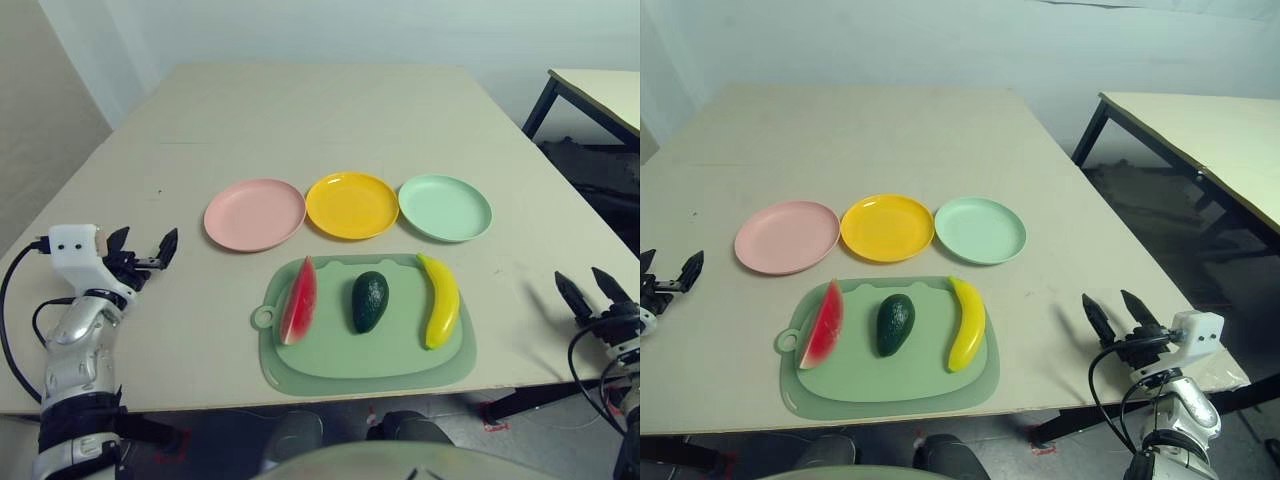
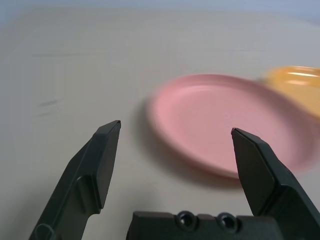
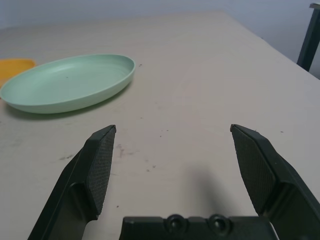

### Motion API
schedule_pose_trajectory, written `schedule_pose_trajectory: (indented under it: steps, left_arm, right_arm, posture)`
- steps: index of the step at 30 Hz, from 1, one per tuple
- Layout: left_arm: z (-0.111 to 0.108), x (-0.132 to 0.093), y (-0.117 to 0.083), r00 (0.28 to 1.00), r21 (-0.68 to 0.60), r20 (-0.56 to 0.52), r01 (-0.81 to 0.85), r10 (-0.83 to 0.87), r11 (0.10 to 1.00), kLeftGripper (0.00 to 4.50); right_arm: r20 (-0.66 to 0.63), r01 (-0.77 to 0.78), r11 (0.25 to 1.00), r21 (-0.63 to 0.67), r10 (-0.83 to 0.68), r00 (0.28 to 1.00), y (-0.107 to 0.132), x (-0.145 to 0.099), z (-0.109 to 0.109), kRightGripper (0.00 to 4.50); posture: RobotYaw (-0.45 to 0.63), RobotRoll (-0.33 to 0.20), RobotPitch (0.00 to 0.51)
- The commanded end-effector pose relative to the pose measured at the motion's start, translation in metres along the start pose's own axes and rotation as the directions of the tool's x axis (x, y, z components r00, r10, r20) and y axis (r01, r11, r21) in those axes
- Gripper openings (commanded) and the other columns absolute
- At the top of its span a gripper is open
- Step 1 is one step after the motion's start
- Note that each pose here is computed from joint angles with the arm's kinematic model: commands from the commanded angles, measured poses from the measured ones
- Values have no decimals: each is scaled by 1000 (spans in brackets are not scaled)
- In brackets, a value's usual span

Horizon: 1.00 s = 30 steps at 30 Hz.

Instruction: Place the fruits into color-matched plates.

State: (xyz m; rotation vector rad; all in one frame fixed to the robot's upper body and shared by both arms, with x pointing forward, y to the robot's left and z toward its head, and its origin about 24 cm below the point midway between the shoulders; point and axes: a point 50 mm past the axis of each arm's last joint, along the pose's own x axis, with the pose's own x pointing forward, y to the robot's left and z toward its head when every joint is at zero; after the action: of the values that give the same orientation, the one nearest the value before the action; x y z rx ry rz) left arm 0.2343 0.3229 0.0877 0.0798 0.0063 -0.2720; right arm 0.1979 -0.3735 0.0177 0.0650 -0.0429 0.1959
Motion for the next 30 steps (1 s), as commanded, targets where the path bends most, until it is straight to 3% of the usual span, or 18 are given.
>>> schedule_pose_trajectory:
  steps: [1,4,8,10,13,19,23,27,30]
  left_arm:
    - [17,-1,-14,964,6,31,264,-264,965,4500]
    - [30,-3,-27,854,75,-40,520,-519,851,4500]
    - [39,-4,-34,720,115,-169,693,-673,712,4500]
    - [45,-3,-34,662,123,-209,748,-719,653,4500]
    - [51,1,-38,615,135,-235,788,-753,601,4500]
    - [57,13,-45,574,168,-245,819,-781,549,4500]
    - [56,21,-47,563,180,-253,827,-787,533,4500]
    - [58,24,-47,561,192,-251,828,-789,527,4500]
    - [60,23,-48,562,198,-254,827,-787,526,4500]
  right_arm:
    - [-9,-69,997,-30,69,998,1,1,6,4462]
    - [-26,-152,984,-94,150,988,0,-5,17,4462]
    - [-83,-298,943,-147,288,954,7,-15,30,4462]
    - [-177,-488,849,-203,458,871,23,-22,40,4462]
    - [-228,-594,763,-254,549,804,33,-23,60,4462]
    - [-339,-741,617,-265,659,671,52,-14,109,4462]
    - [-443,-804,536,-256,675,591,73,4,142,4462]
    - [-555,-851,444,-280,649,521,90,22,157,4462]
    - [-649,-898,313,-310,621,440,106,36,162,4462]
  posture:
    - [88,0,0]
    - [58,0,0]
    - [-8,0,0]
    - [-42,0,0]
    - [-70,0,0]
    - [-118,0,0]
    - [-136,0,0]
    - [-131,0,0]
    - [-127,0,0]
